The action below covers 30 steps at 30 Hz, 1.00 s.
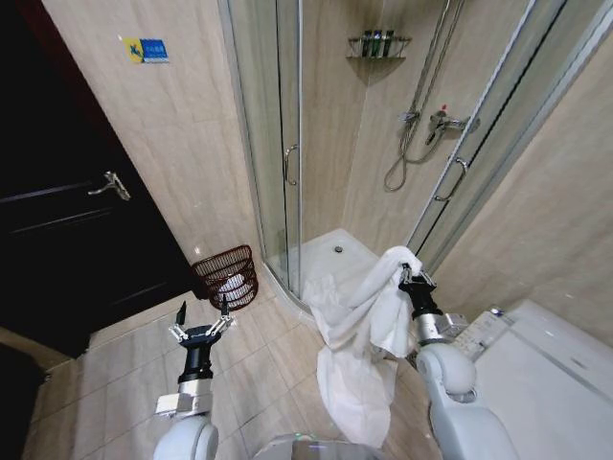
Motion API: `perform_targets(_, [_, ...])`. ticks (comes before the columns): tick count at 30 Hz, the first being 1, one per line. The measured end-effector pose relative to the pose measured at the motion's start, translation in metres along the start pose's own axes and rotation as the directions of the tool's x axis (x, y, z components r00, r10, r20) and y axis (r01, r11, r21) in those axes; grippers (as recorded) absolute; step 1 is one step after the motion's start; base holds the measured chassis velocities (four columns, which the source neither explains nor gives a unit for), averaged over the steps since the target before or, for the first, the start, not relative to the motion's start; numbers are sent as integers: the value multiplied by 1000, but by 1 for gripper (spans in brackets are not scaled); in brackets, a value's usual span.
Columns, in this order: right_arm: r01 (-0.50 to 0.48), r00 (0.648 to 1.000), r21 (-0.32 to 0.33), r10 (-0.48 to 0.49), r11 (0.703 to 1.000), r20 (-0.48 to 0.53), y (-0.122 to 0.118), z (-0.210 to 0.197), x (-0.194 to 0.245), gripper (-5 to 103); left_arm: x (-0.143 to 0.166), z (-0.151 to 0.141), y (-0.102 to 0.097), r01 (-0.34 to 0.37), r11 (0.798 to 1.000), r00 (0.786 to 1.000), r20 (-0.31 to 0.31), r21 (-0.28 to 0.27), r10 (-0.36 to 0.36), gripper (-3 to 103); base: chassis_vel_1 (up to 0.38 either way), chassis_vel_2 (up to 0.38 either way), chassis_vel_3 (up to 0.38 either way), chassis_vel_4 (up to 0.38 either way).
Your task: Discard the used towel into the hamper.
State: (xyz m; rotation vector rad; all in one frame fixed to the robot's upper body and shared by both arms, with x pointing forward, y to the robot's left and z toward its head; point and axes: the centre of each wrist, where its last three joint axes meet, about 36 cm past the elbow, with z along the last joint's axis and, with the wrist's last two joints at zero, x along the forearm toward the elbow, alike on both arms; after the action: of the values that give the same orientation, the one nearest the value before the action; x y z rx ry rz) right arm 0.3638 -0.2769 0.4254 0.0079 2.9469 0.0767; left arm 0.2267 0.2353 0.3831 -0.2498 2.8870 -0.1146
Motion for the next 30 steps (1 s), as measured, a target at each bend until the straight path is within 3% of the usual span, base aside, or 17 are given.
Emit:
perform_targets(7, [28,1000,-50,-28,998,-12,6,-13,2,4,0,4,-4,-1,1000,1000,-5,2,1,100,0,0,0,0])
perform_targets(30, [96,994,-41,-94,995,46,31,-42,16,4,4,10,-5,4,1000,1000,-7,-4,-4,100,86,89,89,91])
